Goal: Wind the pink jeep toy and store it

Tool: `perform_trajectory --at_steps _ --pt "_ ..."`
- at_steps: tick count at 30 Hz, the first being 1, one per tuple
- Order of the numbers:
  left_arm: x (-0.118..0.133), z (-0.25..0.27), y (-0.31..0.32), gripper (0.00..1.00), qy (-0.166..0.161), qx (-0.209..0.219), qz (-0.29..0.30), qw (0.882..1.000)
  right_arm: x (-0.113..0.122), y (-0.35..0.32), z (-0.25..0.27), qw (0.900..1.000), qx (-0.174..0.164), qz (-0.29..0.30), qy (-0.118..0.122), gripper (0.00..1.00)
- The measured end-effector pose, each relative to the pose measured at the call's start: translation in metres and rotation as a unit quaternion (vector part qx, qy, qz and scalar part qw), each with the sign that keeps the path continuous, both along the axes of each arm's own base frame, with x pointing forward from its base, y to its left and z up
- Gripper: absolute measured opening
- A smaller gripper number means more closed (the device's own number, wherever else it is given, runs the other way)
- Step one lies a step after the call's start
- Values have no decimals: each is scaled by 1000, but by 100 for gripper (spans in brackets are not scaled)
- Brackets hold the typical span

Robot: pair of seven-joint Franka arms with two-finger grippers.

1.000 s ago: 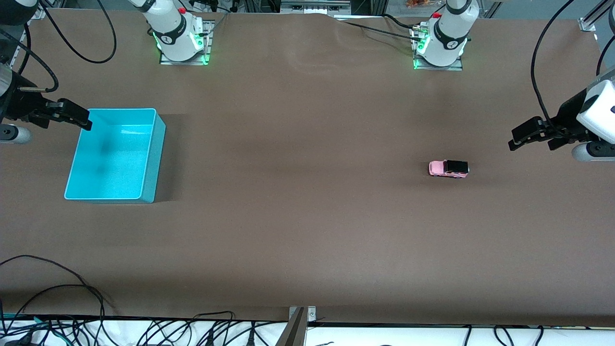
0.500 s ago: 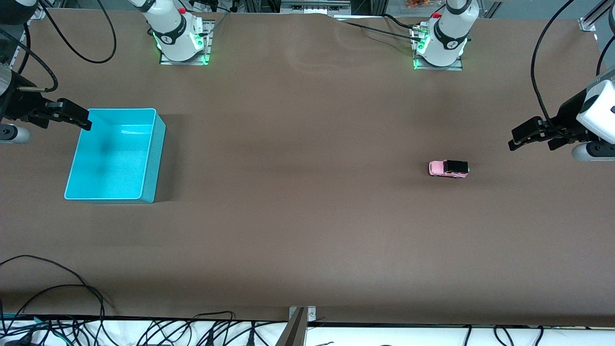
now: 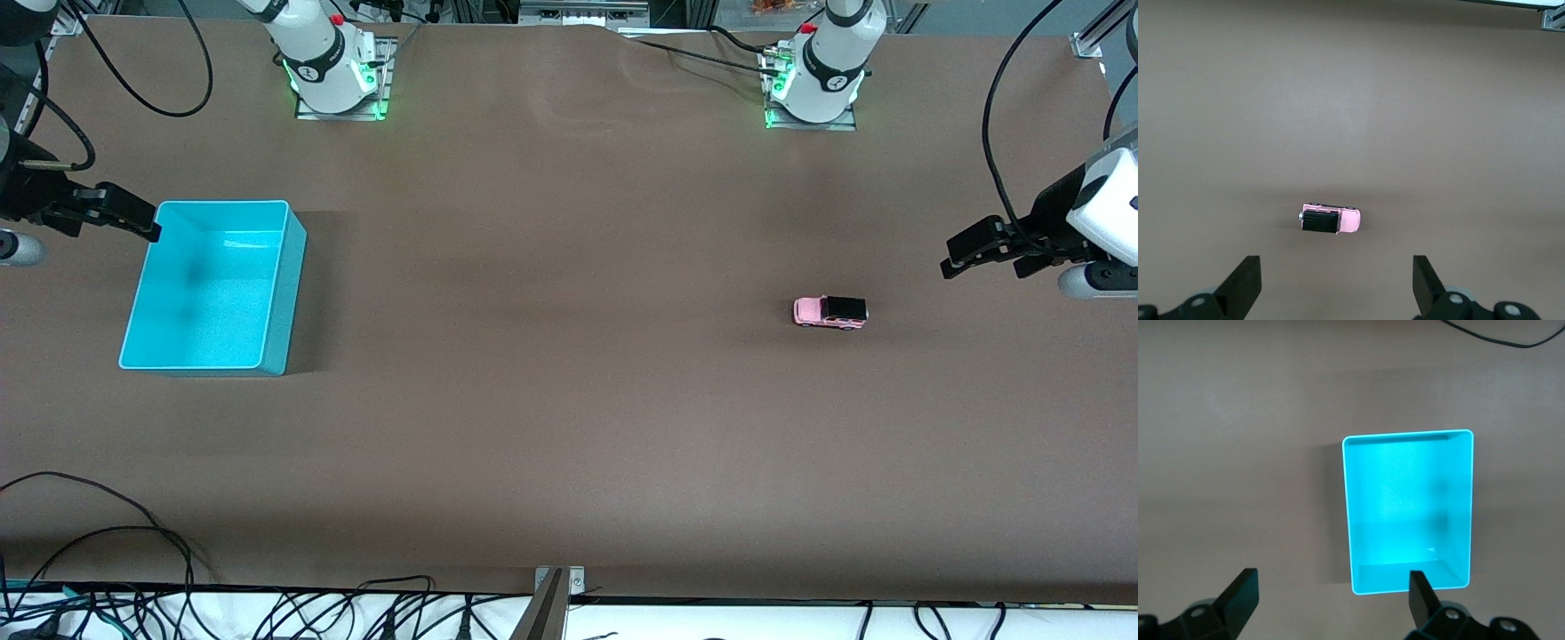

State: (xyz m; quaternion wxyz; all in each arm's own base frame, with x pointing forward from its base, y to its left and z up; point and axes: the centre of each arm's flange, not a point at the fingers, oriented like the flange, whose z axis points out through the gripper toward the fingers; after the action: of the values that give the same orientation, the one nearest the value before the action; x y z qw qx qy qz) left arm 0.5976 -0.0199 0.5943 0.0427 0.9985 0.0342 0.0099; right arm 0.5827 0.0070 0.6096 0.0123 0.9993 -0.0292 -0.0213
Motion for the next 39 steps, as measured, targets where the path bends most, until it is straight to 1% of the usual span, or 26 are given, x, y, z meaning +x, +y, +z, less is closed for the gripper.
perform_trajectory --at_steps 39 --pt "1 -2 -3 100 2 0 -2 1000 0 1 0 1000 0 2 0 100"
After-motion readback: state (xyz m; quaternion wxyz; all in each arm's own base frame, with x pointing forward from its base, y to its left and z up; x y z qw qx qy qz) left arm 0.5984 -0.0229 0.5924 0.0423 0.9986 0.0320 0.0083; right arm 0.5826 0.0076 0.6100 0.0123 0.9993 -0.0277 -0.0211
